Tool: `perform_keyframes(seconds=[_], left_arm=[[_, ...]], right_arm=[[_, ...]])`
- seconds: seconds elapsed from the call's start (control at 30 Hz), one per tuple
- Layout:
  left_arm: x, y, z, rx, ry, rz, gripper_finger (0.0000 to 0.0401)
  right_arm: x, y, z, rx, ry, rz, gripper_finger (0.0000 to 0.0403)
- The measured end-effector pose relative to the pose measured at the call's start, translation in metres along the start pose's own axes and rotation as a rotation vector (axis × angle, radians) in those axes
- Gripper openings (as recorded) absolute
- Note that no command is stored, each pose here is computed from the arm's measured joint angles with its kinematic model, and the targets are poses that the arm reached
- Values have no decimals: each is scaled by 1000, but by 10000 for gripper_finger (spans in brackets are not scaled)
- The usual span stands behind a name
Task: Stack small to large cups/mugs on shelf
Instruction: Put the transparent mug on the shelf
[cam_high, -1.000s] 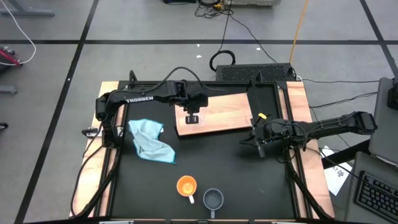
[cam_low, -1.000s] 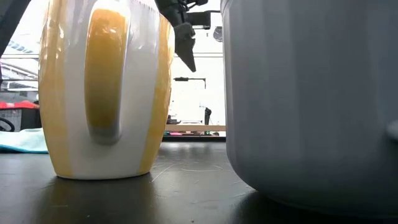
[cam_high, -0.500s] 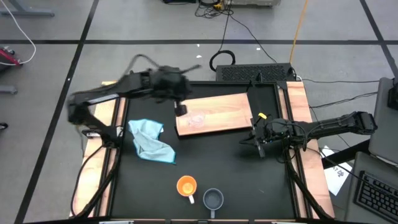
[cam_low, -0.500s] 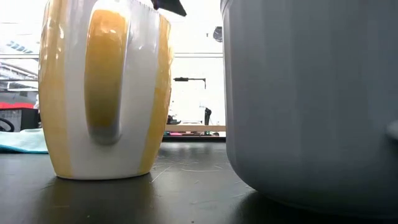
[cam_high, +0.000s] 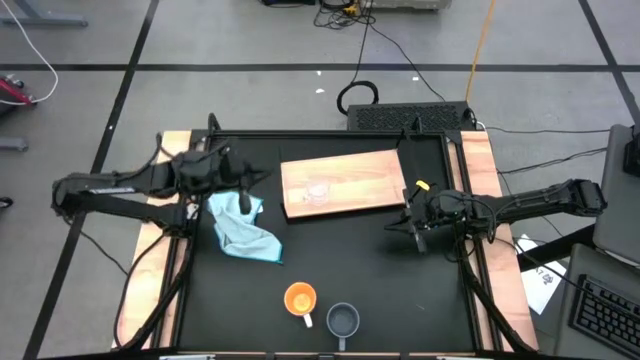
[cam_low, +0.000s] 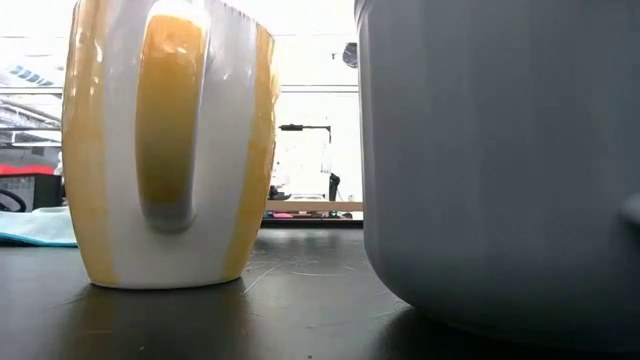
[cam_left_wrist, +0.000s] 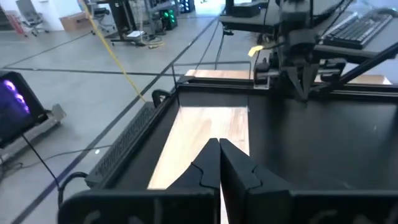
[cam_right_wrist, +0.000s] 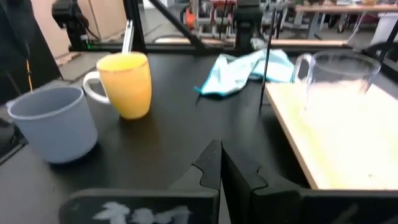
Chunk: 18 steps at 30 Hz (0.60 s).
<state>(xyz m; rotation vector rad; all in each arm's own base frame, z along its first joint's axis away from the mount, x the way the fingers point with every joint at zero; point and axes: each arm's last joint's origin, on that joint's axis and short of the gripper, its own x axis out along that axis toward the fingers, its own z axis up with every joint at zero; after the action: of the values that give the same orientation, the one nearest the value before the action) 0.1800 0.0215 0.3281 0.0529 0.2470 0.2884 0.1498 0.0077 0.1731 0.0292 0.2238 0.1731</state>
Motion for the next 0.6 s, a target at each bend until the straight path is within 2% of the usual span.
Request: perform_keyframes(seconds=[0.2,0.47,0.6], left_arm=[[-7,0,-47,-59,-45,21,0],[-8,-1,-73,-60,-53,24,0],[-5,-2,-82,-51,-33,24,0]], right_arm=[[2,-2,10,45,-22,-12,0],[24,-7,40,61,45,-24,0],[38,-11,56,56,123,-35,0]])
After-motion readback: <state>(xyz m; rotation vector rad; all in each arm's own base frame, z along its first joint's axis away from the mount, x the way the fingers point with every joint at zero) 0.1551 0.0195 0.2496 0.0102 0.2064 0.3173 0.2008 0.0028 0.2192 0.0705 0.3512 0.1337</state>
